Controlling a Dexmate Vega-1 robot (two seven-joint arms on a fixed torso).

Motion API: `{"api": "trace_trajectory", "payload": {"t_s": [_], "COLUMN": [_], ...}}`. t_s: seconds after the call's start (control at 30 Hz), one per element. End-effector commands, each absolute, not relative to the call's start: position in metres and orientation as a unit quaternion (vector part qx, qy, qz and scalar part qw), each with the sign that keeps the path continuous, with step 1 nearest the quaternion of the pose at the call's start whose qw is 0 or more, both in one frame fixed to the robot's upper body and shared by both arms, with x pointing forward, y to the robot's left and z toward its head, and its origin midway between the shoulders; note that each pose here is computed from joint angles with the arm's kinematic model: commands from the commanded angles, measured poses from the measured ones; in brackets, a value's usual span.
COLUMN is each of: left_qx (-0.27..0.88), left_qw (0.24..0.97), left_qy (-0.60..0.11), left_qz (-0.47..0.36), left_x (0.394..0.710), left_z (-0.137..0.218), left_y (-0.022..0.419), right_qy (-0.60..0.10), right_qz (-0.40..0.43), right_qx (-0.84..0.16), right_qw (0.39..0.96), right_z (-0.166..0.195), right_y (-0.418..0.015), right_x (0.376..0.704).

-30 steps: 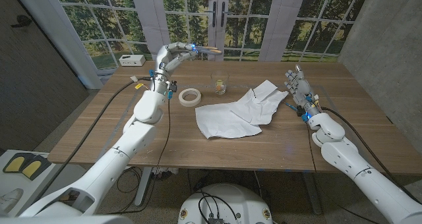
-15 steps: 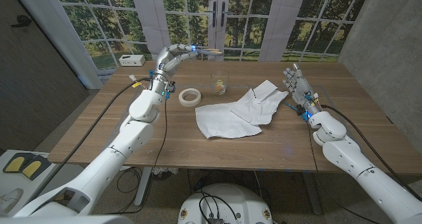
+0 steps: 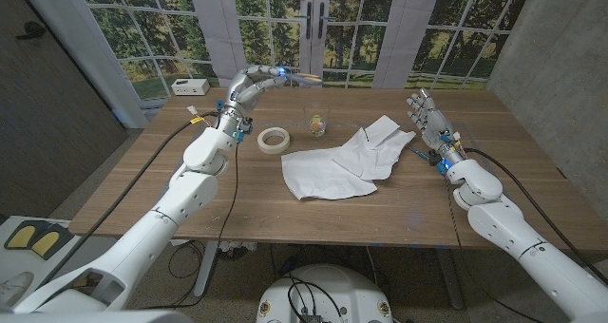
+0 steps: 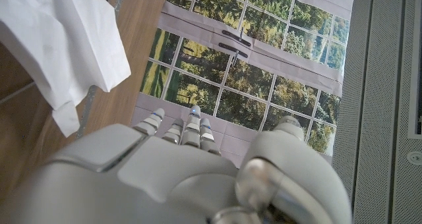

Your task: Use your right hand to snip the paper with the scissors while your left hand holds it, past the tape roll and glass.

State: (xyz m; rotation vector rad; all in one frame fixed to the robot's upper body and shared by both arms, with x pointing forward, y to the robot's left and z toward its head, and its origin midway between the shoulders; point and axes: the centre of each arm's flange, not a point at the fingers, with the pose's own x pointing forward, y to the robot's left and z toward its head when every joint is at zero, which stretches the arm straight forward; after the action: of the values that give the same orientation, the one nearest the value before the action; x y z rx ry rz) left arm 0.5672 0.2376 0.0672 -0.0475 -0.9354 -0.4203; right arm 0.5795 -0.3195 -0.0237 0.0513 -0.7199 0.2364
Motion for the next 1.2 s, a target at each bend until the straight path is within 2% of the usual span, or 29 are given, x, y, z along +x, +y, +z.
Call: {"api": "trace_trajectory", "payload": {"t_s": [0.03,0.6,0.77,1.2], "left_qx": [-0.005,-0.039,-0.034,-0.022], "left_qw": [0.871,0.872,0.868,0.861], "left_qy": [-0.442,-0.407,-0.411,-0.420], "left_qz": [-0.215,-0.271,-0.276,-0.287], "left_x": [0.568,0.596,0.597,0.592], "left_z": [0.064,0.050,0.051,0.055], "left_y": [0.234,0.225,0.224,0.218], "right_qy": [-0.354,-0.341,-0.343,-0.337], "right_qz": [0.145,0.180,0.172,0.162], "right_qx": [-0.008,-0.051,-0.101,-0.127], "right_qw": [0.924,0.921,0.918,0.919], "right_z": [-0.015,-0.003,0.009,0.014], "right_y": [-0.308,-0.292,-0.290,-0.290], "right_x": [0.573,0.546,0.534,0.527]}}
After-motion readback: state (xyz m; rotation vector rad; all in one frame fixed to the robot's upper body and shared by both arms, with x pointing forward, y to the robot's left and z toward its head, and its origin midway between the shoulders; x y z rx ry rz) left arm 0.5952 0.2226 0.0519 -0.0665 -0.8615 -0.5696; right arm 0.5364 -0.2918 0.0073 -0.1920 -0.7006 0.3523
